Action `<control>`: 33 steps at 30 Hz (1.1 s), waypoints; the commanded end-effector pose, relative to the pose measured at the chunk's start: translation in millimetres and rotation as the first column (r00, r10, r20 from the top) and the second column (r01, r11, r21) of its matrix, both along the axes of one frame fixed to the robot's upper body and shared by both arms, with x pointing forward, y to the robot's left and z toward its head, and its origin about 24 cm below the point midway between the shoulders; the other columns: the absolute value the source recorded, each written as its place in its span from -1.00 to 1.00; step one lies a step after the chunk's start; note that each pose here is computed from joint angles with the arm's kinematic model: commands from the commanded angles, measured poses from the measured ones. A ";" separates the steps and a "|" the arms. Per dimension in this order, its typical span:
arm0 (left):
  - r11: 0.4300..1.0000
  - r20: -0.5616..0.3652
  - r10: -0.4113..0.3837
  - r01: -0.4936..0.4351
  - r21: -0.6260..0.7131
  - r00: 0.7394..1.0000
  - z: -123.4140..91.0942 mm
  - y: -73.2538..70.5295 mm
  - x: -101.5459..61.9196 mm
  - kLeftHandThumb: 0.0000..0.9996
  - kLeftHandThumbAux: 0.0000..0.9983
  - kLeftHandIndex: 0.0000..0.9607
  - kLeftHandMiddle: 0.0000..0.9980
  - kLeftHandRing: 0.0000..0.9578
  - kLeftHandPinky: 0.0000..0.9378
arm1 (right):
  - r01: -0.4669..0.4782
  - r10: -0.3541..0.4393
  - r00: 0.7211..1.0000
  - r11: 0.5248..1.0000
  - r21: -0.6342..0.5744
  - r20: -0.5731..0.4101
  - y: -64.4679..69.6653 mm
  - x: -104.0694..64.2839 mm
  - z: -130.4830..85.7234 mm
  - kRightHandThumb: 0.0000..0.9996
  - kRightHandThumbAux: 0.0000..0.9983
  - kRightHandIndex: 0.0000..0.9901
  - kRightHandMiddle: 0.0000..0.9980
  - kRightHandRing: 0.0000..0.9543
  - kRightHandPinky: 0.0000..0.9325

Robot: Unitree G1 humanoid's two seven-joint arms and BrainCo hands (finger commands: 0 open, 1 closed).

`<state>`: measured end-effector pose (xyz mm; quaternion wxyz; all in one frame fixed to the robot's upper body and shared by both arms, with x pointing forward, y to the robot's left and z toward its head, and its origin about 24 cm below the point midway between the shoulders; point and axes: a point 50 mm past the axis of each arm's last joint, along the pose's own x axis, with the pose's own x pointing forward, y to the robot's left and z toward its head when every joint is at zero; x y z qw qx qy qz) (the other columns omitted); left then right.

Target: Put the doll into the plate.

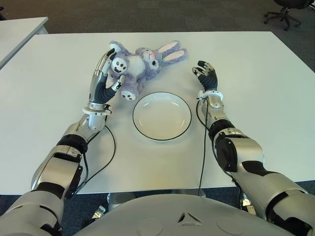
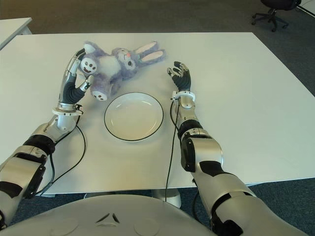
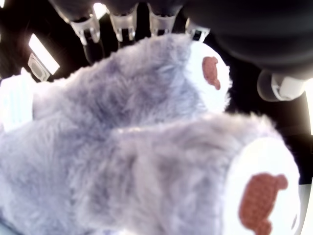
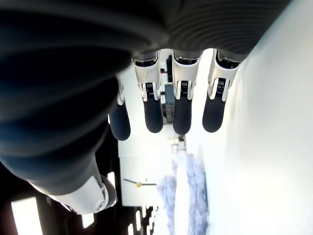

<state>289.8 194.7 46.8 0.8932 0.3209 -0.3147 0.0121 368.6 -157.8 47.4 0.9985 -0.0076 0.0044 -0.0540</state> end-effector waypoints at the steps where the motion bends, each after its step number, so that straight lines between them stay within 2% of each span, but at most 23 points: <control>1: 0.999 -0.372 -0.036 0.031 -0.020 0.927 -85.5 -21.4 -64.0 -0.14 -0.63 -1.00 -1.00 -1.00 -0.92 | 0.006 -0.002 0.980 1.000 0.019 -0.197 3.7 -25.4 -48.0 -0.14 0.50 -0.56 -0.64 -0.64 -0.54; 13: 0.999 -0.390 0.030 -0.036 -0.008 0.921 -86.9 -17.8 -60.2 -0.15 -0.64 -1.00 -1.00 -1.00 -0.77 | 0.008 -0.003 0.981 1.000 0.027 -0.195 4.2 -25.3 -47.9 -0.13 0.51 -0.56 -0.65 -0.65 -0.55; 17: 0.997 -0.391 0.058 -0.075 -0.028 0.919 -86.1 -16.5 -56.5 -0.11 -0.62 -1.00 -1.00 -1.00 -0.86 | 0.010 -0.005 0.981 1.000 0.025 -0.196 3.6 -25.4 -48.0 -0.12 0.52 -0.55 -0.65 -0.66 -0.54; 22: 0.992 -0.374 0.104 -0.122 -0.026 0.922 -83.7 -15.0 -50.7 -0.10 -0.60 -1.00 -1.00 -1.00 -0.87 | 0.008 -0.003 0.980 1.000 0.024 -0.197 3.8 -25.5 -48.2 -0.09 0.53 -0.55 -0.63 -0.64 -0.53; 28: 0.980 -0.362 0.164 -0.194 -0.049 0.918 -81.4 -13.9 -45.0 -0.10 -0.55 -1.00 -0.98 -0.94 -0.77 | 0.006 -0.001 0.980 1.000 0.024 -0.198 4.1 -25.9 -48.6 -0.11 0.52 -0.56 -0.65 -0.66 -0.57; 33: 0.960 -0.344 0.223 -0.268 -0.087 0.912 -78.2 -13.9 -39.8 -0.02 -0.46 -1.00 -0.87 -0.82 -0.71 | 0.005 0.000 0.980 1.000 0.027 -0.197 4.2 -26.1 -48.8 -0.12 0.51 -0.56 -0.65 -0.65 -0.54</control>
